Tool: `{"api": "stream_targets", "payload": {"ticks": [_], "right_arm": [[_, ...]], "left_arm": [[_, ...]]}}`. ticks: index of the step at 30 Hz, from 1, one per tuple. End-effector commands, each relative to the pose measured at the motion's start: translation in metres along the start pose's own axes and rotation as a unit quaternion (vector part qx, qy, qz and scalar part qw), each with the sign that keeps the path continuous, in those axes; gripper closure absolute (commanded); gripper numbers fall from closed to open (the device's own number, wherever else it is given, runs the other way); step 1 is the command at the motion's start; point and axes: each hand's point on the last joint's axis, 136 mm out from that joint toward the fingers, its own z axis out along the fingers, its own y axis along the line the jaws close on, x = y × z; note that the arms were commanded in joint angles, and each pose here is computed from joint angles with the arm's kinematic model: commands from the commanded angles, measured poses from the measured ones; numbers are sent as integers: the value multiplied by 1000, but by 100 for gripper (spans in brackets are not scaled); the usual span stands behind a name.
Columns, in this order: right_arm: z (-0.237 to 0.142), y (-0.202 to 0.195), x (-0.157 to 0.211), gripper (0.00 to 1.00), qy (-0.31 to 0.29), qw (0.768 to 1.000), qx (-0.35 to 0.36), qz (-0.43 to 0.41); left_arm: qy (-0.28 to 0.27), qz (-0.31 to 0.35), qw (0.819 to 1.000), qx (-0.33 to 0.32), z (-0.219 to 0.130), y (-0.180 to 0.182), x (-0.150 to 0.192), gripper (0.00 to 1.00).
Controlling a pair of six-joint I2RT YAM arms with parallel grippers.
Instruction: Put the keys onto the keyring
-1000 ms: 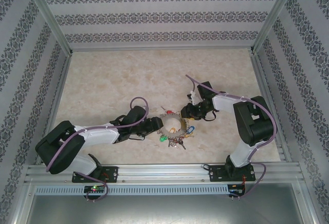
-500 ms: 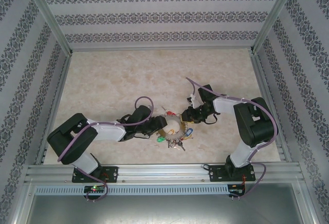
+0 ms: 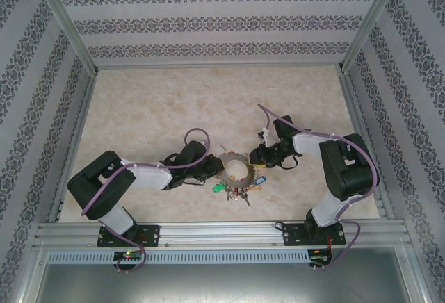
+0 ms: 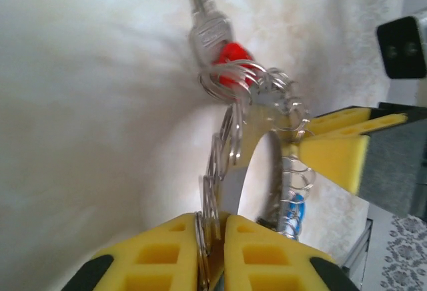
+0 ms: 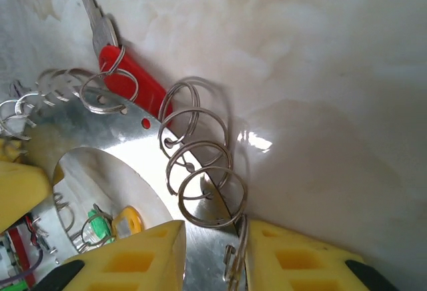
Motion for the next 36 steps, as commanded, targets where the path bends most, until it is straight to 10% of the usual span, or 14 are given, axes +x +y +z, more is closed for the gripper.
{"api": "stream_targets", "payload": {"ticks": [1, 9, 19, 36], "right_arm": [[-18, 14, -7, 69, -31, 999, -22, -5], [-106, 48, -36, 64, -199, 978, 14, -58], [-206, 109, -33, 50, -429, 878, 18, -211], [-177, 175, 28, 76, -442, 696, 28, -565]], "left_arm": [[-29, 49, 997, 59, -16, -42, -22, 97], [-43, 196, 973, 113, -90, -110, -48, 100], [-31, 304, 925, 224, -183, -187, -63, 100], [-127, 418, 867, 239, -211, -224, -91, 100]]}}
